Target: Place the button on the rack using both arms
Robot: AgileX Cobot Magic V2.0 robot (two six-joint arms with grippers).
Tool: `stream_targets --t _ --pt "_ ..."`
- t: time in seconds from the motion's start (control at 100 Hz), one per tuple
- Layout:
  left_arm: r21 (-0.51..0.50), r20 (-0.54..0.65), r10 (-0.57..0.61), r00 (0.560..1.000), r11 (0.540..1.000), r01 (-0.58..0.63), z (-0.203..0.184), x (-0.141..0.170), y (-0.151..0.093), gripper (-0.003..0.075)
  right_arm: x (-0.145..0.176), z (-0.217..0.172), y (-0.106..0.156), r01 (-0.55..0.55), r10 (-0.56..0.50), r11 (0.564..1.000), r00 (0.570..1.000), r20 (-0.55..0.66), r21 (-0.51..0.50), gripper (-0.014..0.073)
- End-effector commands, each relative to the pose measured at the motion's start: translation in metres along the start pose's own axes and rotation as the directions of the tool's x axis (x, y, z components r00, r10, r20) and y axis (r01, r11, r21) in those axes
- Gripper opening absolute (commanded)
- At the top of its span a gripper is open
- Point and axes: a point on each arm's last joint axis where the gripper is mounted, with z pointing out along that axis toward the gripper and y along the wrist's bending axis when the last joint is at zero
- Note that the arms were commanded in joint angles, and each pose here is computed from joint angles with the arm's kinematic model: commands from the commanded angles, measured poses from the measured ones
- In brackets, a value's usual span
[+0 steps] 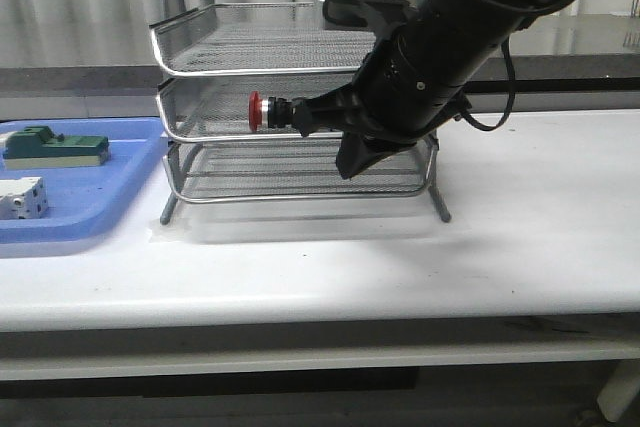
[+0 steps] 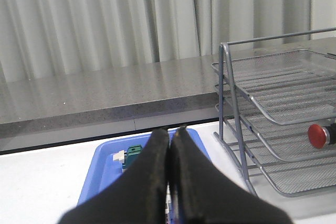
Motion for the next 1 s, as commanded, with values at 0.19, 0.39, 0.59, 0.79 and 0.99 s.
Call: stream_targets --t 0.19,0.39,0.59,0.79,0.99 --pt "-0.030 0.088 -0.018 0.996 0.999 0.021 0.000 -0.014 0.003 -0.0020 -0.021 -0.036 0.010 0.010 -0.009 0.999 0.999 0.038 -0.040 -0.0064" --pt "-0.030 0.088 -0.018 0.996 0.999 0.021 0.000 -0.014 0.003 -0.0020 -0.023 -0.070 0.013 0.018 -0.015 0.999 0.997 0.078 -0.047 -0.0057" --pt "-0.030 0.088 -0.018 0.996 0.999 0.021 0.000 -0.014 0.003 -0.0020 -0.013 -0.109 0.009 0.007 -0.003 1.000 0.992 0.129 -0.028 -0.0057" --pt "-0.030 0.088 -0.018 0.996 0.999 0.021 0.000 -0.014 0.003 -0.0020 0.008 -0.149 -0.004 -0.029 0.026 0.999 0.985 0.171 0.014 -0.0057" --pt "-0.030 0.088 -0.018 0.996 0.999 0.021 0.000 -0.014 0.003 -0.0020 0.038 -0.182 -0.016 -0.084 0.070 0.995 0.977 0.203 0.059 -0.0057"
